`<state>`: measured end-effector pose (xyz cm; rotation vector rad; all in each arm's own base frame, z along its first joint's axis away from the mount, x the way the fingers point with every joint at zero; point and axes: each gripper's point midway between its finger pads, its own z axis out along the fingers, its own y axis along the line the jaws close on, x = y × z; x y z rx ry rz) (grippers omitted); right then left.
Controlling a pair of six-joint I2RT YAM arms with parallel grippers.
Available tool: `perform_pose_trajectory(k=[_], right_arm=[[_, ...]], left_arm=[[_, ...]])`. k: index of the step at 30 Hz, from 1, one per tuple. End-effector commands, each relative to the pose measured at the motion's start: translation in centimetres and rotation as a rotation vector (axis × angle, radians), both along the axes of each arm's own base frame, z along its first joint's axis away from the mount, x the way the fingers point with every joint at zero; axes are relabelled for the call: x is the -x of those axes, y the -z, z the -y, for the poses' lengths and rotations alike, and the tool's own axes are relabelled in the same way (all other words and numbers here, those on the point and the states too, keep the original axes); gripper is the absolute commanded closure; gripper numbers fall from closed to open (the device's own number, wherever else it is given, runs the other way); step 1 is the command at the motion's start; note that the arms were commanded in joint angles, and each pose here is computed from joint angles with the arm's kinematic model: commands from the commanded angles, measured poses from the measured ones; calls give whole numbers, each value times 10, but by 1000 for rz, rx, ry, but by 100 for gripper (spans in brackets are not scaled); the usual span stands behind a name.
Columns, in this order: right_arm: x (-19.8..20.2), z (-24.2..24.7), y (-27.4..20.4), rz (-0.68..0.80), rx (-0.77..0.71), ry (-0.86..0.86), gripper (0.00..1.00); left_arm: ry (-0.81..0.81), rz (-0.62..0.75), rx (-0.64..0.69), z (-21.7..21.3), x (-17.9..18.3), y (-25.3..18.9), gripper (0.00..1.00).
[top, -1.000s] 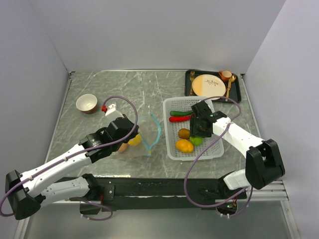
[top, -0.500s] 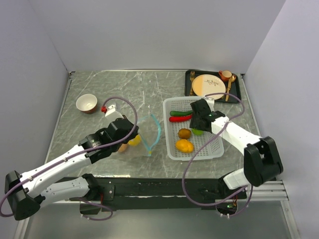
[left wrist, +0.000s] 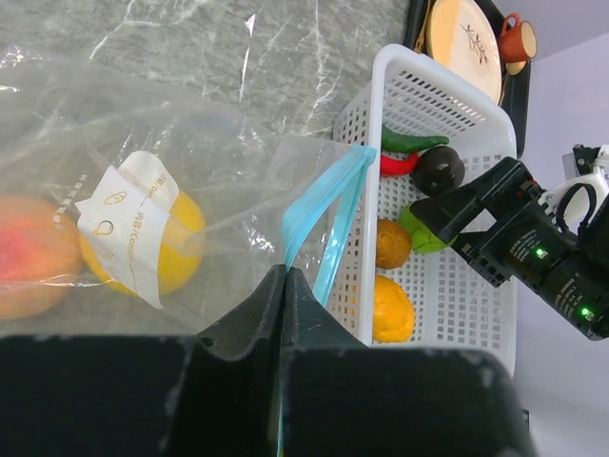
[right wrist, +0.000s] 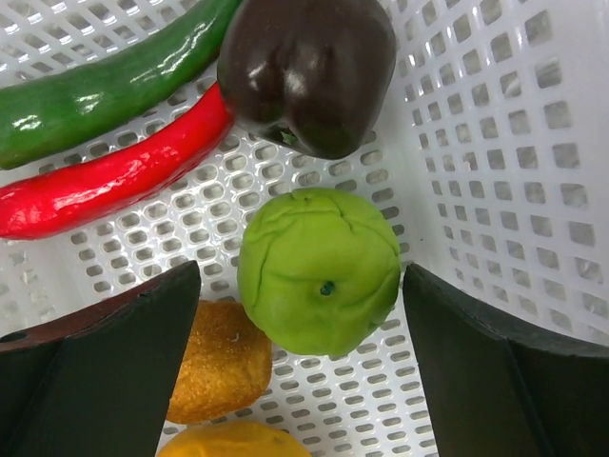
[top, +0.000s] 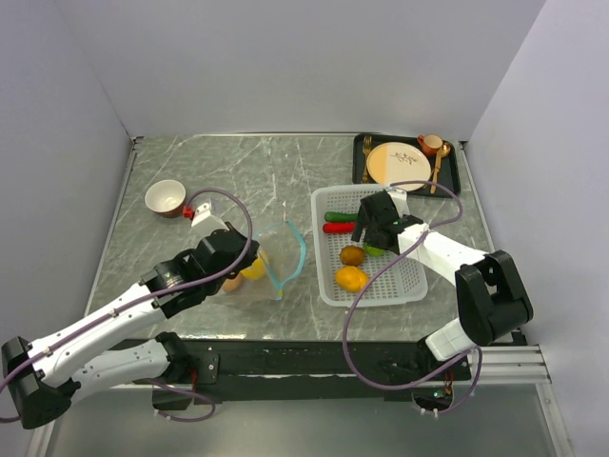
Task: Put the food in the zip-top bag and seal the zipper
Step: Pick up the fake fruit from the bin.
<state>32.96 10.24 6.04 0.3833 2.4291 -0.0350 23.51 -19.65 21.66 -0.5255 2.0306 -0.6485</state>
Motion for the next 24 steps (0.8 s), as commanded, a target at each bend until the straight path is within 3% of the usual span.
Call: perform_pose_trajectory(k=[1,8,10,18,24], right_arm=[[1,6,3,-31,18,44,6],[0,7,2,-22,10,47,16],[0,9,0,-28,11,56,28],[-1,2,-21,33,-36,24,48],[1,-8,-52,111,-103,-37,49]], left_arm=[[-11,15,-3,1,-4,-4,95],[5,14,-2,6,-5,-3,95],[10,14,-7,6,-5,-2,96],[1,12,-20,3,-4,-2,95],[-2,16,-16,1,-3,-3,95]])
